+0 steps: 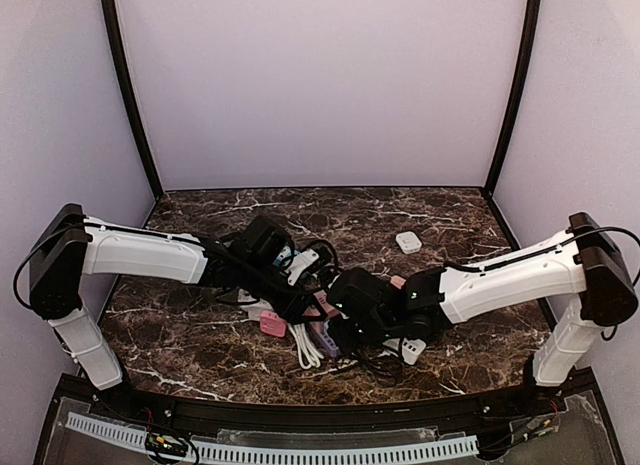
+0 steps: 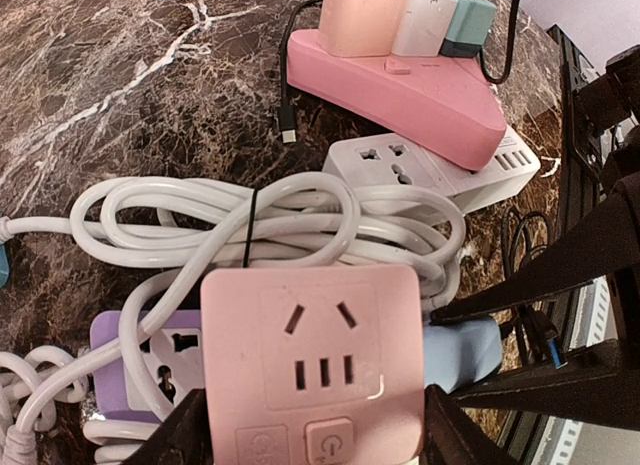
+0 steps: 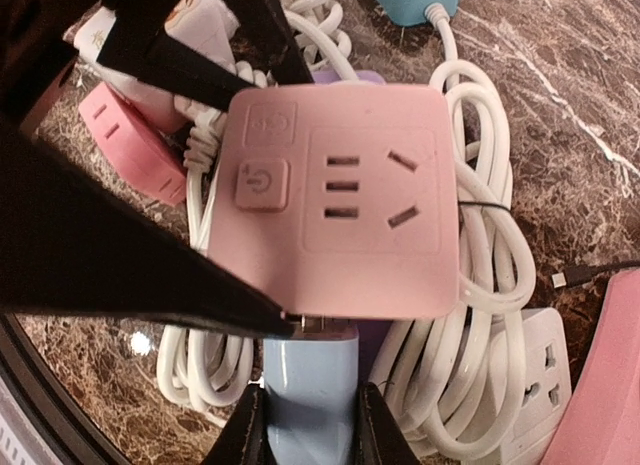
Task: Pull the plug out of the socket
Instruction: Remove the plug from the socket.
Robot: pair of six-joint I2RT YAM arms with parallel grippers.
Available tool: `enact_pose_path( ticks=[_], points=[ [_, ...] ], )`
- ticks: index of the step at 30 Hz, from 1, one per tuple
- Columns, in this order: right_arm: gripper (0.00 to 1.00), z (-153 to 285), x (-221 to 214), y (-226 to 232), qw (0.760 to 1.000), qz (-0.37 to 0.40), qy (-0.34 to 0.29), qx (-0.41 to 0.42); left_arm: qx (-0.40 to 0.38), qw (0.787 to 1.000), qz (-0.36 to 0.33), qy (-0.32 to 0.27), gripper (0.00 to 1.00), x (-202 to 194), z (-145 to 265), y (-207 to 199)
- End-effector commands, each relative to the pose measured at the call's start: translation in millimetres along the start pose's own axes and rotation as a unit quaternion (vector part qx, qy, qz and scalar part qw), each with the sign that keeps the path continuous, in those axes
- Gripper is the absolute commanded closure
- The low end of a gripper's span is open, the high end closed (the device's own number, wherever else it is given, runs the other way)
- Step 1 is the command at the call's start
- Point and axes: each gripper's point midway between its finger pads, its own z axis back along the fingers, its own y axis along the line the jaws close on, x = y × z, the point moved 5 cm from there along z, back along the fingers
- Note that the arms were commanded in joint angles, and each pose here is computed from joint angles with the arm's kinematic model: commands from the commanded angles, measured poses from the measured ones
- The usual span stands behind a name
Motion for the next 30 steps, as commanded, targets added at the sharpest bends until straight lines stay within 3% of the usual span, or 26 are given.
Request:
enact_pose_path(
  ticks=[1,12,22,24,27,30],
  points=[
    [1.00,15,1,14,1.000,0.018,-0.001,0.017,0.055,0.991,0.034,0.117,0.70,-57,-13,24],
    [1.00,22,6,8,1.000,-0.023,-0.005,-0.018,0.053,0.991,0.036,0.117,0.70,-57,-13,24],
    [1.00,68,6,-1,0.999,-0.039,-0.021,-0.004,0.057,0.992,0.033,0.110,0.70,-54,-10,23],
    [1.00,80,6,-10,0.998,-0.050,-0.027,-0.019,0.058,0.993,0.028,0.101,0.63,-49,-6,22],
    [1.00,100,11,-25,0.996,-0.059,-0.042,-0.046,0.053,0.995,0.012,0.080,0.39,-38,5,17],
    [1.00,119,18,-39,0.994,-0.065,-0.057,-0.063,0.045,0.998,-0.009,0.052,0.23,-27,17,10]
  ],
)
